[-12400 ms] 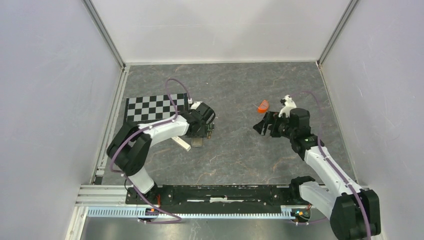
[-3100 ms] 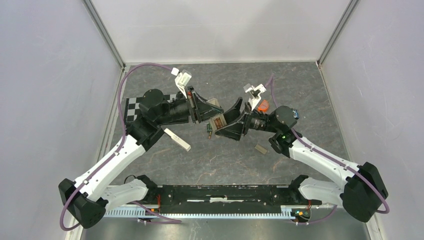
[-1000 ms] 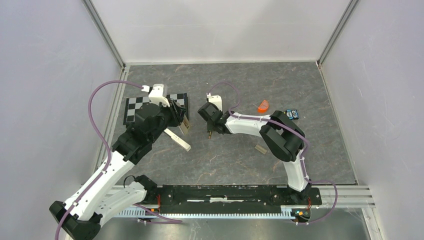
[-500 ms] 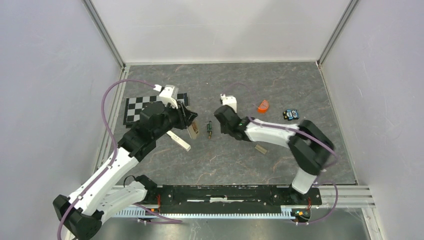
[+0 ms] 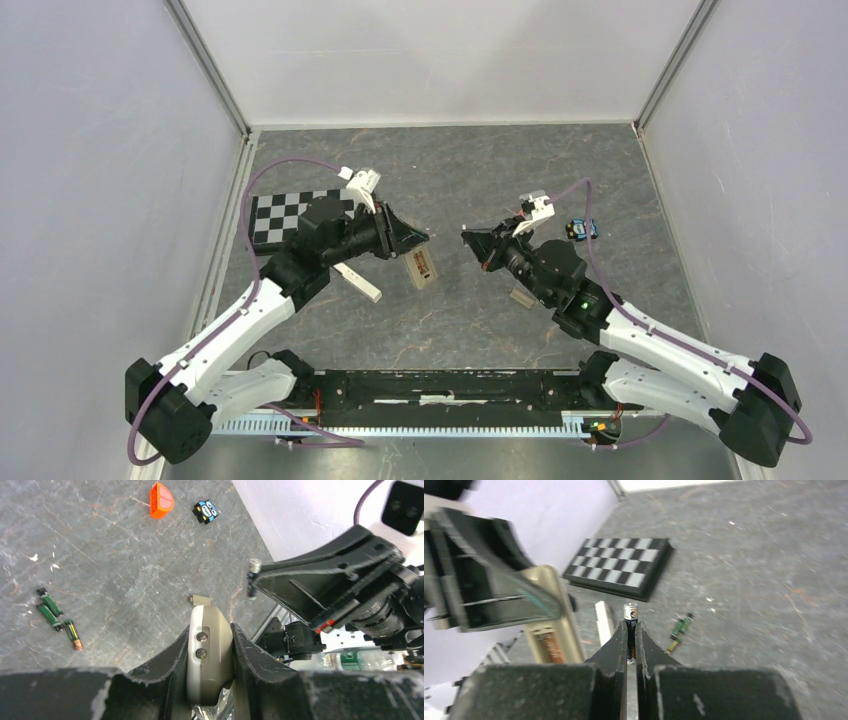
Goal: Load the batteries into the remote control
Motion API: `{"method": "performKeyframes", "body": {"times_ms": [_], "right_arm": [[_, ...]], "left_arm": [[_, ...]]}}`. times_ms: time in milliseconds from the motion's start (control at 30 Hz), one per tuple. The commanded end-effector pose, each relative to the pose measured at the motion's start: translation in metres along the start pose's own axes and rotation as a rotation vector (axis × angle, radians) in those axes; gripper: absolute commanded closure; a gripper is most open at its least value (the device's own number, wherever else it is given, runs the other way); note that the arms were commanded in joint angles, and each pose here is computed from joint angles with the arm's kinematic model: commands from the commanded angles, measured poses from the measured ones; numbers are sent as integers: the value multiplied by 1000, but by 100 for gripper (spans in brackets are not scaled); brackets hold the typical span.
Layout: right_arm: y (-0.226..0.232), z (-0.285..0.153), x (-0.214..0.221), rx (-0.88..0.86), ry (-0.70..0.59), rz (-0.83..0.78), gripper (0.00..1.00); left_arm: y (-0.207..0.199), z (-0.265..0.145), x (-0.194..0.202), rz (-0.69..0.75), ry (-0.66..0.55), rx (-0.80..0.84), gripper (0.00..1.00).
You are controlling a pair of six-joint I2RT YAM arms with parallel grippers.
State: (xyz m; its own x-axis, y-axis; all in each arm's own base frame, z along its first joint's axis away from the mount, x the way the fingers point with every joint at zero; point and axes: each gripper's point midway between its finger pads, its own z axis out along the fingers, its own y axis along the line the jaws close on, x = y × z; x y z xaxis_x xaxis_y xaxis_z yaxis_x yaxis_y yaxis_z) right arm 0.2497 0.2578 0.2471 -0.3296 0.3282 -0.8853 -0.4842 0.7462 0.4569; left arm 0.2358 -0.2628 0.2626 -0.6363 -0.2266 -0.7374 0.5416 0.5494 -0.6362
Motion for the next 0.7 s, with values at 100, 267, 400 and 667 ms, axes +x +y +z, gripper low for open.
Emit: {"method": "performKeyframes", "body": {"times_ms": [100, 267, 400, 667], "right_arm": [[68, -12, -34, -323, -146, 20, 94], [88, -10, -35, -381, -149, -25, 93], [90, -7, -28, -375, -139, -85, 93], [90, -5, -20, -385, -128, -158, 93]], "left_arm": [[-16, 4, -18, -212, -10, 0, 98], [-13, 8, -18, -295, 25, -29, 98], [-9, 11, -17, -356, 47, -28, 98], [-12, 10, -14, -423, 74, 2, 98]]}}
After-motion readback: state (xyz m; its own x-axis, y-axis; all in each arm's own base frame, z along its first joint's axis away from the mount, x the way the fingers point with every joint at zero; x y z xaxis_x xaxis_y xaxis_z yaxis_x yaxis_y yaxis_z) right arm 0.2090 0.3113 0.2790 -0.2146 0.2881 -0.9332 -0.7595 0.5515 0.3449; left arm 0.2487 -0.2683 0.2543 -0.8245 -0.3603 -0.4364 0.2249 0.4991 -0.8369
